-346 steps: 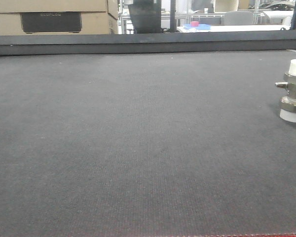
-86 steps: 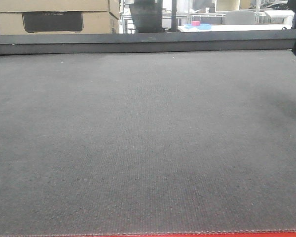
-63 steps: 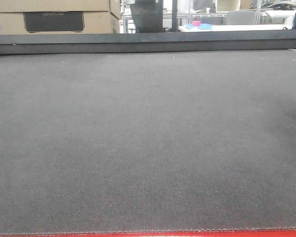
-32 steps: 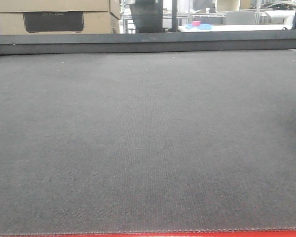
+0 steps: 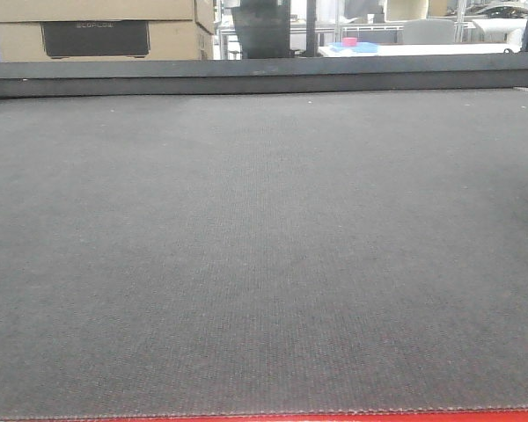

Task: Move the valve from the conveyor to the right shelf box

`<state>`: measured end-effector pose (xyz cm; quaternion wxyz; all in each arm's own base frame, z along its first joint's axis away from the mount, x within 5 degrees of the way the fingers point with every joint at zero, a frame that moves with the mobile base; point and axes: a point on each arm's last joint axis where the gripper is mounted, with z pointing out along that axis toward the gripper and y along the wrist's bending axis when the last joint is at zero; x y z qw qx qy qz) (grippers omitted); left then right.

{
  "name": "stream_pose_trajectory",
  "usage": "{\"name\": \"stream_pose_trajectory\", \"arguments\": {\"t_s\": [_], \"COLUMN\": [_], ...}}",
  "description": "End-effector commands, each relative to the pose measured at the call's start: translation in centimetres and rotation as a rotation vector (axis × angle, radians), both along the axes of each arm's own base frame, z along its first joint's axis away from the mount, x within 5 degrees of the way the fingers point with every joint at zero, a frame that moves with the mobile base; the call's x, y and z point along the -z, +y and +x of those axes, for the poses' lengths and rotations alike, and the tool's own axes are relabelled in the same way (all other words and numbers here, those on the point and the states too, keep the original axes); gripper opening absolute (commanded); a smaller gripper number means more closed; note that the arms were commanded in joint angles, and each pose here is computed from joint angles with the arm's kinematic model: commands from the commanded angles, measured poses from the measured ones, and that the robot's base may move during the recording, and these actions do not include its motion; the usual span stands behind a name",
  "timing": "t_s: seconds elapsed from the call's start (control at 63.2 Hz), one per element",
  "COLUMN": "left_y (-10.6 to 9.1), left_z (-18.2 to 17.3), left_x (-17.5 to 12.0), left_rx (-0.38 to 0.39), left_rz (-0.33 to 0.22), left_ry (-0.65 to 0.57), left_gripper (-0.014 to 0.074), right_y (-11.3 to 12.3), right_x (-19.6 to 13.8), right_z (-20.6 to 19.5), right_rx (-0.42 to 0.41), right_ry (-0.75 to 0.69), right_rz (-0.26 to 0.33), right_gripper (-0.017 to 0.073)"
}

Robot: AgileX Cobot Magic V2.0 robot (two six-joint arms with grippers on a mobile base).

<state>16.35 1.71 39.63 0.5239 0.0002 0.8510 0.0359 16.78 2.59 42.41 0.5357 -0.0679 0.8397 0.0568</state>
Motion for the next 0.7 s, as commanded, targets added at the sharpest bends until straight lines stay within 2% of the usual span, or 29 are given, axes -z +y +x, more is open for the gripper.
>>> {"name": "stream_pose_trajectory", "arguments": {"t_s": [0.0, 0.681], "left_y": [-0.13, -0.09], "left_z": [-0.02, 0.08], "left_x": [-0.81, -1.08], "left_rx": [0.000, -0.004], "left_rz": [-0.011, -0.007], "left_ry": [-0.072, -0.104], "left_gripper": [-0.0111, -0.0111], "right_y": [-0.04, -0.04], "right_x": [-1.21, -1.20], "right_z": [-0.18, -0.16], "right_rx": [0.005, 0.005], "right_ry": [-0.086, -0.088], "right_rz": [0.013, 0.013], "right_gripper": [-0.0151, -0.0151]}}
